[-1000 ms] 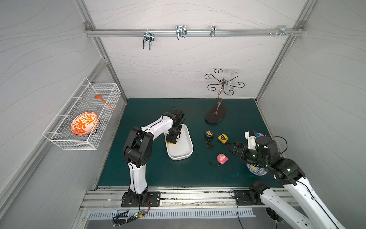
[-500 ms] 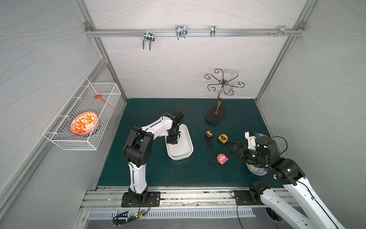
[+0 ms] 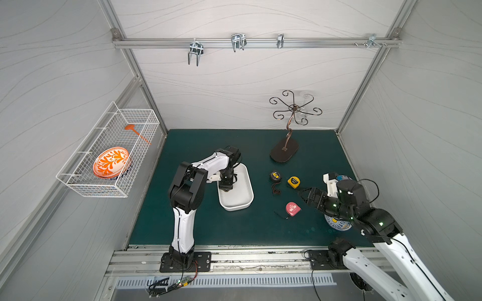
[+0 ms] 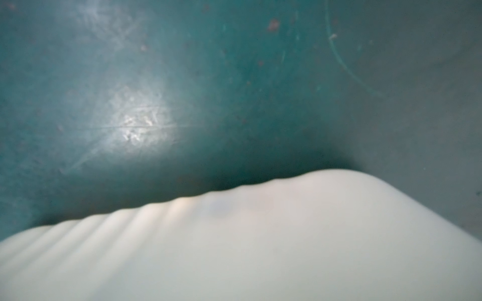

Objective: Take the tape measure out of the storage box
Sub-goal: Pick up the tape measure from the storage box.

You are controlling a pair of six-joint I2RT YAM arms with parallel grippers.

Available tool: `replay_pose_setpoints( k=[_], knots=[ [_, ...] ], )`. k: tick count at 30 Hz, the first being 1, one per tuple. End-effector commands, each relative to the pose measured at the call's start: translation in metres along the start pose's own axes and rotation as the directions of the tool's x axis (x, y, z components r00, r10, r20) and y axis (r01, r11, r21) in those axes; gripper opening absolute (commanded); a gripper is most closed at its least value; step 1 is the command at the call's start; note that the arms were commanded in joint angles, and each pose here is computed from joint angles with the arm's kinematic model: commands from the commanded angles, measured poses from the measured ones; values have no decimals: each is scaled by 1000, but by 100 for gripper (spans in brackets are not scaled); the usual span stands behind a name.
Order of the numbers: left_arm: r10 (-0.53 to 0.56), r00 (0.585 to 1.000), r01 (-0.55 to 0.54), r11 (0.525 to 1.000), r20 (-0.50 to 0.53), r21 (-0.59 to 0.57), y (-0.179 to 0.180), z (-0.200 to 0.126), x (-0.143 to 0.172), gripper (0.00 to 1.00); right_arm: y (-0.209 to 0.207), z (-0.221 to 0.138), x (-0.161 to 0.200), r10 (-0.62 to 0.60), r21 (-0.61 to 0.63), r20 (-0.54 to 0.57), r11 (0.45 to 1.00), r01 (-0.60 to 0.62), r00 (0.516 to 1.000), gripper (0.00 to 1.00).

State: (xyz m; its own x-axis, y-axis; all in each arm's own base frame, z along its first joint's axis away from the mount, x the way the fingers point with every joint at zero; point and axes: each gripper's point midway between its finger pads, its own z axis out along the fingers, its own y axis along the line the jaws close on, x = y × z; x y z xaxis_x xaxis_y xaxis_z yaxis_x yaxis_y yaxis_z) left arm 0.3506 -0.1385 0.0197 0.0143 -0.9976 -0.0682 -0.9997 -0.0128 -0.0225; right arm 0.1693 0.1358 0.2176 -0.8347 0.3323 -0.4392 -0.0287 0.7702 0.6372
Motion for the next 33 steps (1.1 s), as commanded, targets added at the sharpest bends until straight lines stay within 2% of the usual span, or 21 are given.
replay_pose_setpoints(
  k=[1,4,8,9,16,22,27,33],
  knots=[
    [-3,1000,3,1000,20,-13,-3,2,-5,45,2,-9,-2,-16,-3,11,1000,16,1000,99],
    [-4,1000,4,1000,13,-11,-2,-1,-4,29,2,-8,-1,-13,-6,10,1000,14,1000,99],
    [16,1000,-16,1000,-12,11,-5,-8,-1,2,5,-8,-3,-20,-19,10,1000,21,1000,99],
    [31,999,-31,999,-15,19,-5,-12,-1,0,6,-7,-3,-21,-20,10,1000,22,1000,99],
    [128,988,-120,988,-88,94,-8,-44,8,0,9,-5,-5,-29,-37,12,999,29,1000,99],
    [276,952,-246,947,-131,207,-21,-91,21,0,14,4,-6,-28,-65,2,997,28,1000,99],
    [422,889,-359,884,-179,299,-24,-123,41,0,25,13,-8,-53,-114,-13,992,51,999,99],
    [587,773,-475,787,-240,394,-18,-152,82,0,43,29,-12,-85,-213,-21,974,78,996,99]
  ],
)
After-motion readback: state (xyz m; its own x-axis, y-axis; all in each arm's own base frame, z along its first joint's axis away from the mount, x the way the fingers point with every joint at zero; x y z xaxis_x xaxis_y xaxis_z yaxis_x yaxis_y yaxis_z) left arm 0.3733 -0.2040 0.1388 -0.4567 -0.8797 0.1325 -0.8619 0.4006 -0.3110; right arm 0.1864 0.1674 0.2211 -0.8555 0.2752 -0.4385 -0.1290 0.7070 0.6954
